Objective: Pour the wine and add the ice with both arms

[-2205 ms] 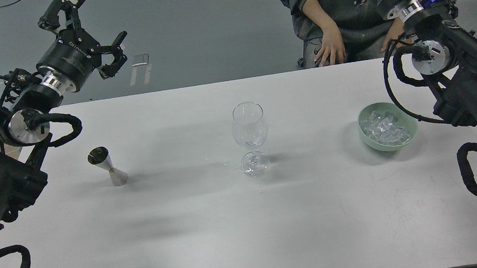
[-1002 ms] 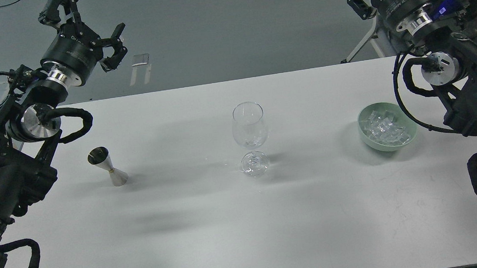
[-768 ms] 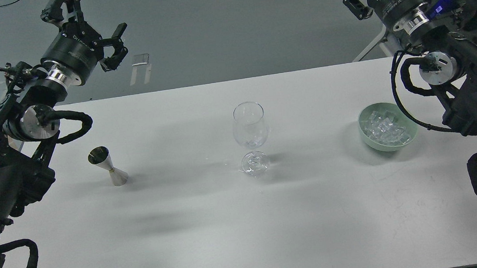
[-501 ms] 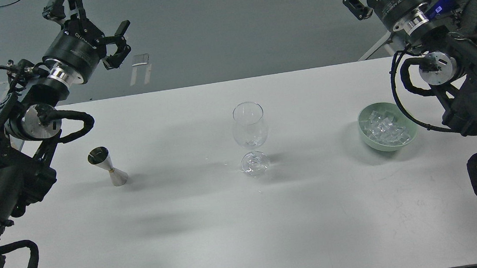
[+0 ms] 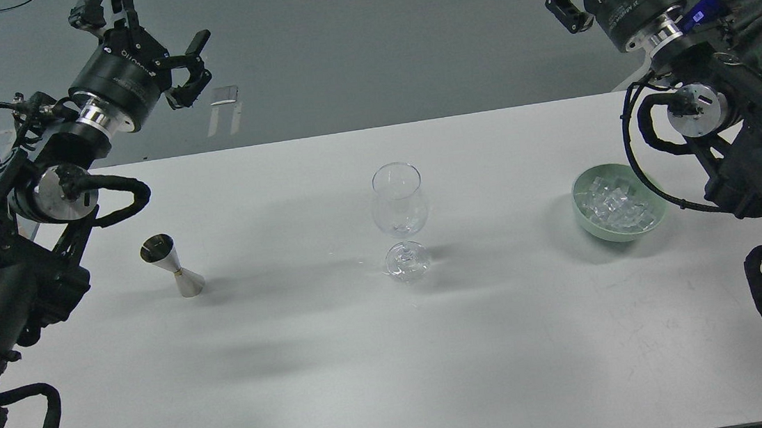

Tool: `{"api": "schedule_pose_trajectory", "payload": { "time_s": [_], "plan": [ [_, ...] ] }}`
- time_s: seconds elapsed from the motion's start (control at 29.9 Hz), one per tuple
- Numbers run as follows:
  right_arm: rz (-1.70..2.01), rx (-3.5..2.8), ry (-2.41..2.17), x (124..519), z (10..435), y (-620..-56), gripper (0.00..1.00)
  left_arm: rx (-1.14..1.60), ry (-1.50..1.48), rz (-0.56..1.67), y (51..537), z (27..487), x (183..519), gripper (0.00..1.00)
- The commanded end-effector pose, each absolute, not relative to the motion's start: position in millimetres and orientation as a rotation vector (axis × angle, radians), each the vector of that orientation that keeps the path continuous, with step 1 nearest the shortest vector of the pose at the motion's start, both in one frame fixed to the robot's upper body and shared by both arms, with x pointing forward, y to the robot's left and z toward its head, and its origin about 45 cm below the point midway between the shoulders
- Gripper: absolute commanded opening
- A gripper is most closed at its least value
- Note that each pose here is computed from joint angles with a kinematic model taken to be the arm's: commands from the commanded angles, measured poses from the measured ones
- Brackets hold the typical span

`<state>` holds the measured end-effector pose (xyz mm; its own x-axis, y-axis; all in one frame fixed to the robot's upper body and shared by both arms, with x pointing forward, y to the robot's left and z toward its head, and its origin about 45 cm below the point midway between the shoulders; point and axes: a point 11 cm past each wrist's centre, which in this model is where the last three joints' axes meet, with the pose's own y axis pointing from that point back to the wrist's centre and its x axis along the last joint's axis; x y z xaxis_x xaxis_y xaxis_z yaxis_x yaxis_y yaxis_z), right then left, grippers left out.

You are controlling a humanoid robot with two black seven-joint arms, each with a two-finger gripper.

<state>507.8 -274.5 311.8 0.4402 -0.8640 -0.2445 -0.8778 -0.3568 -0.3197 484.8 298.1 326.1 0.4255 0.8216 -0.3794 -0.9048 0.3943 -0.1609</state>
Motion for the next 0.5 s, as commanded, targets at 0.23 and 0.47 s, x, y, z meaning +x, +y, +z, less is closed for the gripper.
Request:
{"api": "schedule_pose_trajectory", "payload": {
  "time_s": [0.23, 0.47],
  "plan": [
    [0.046, -2.295, 1.473, 508.0, 312.4, -274.2, 1.00, -0.370, 0.252, 1.095, 293.2, 329.7, 483.9, 0.99],
    [0.046, -2.295, 1.473, 508.0, 312.4, -274.2, 1.00, -0.366, 0.257, 1.090, 291.2, 329.0, 483.8, 0.99]
  ]
}}
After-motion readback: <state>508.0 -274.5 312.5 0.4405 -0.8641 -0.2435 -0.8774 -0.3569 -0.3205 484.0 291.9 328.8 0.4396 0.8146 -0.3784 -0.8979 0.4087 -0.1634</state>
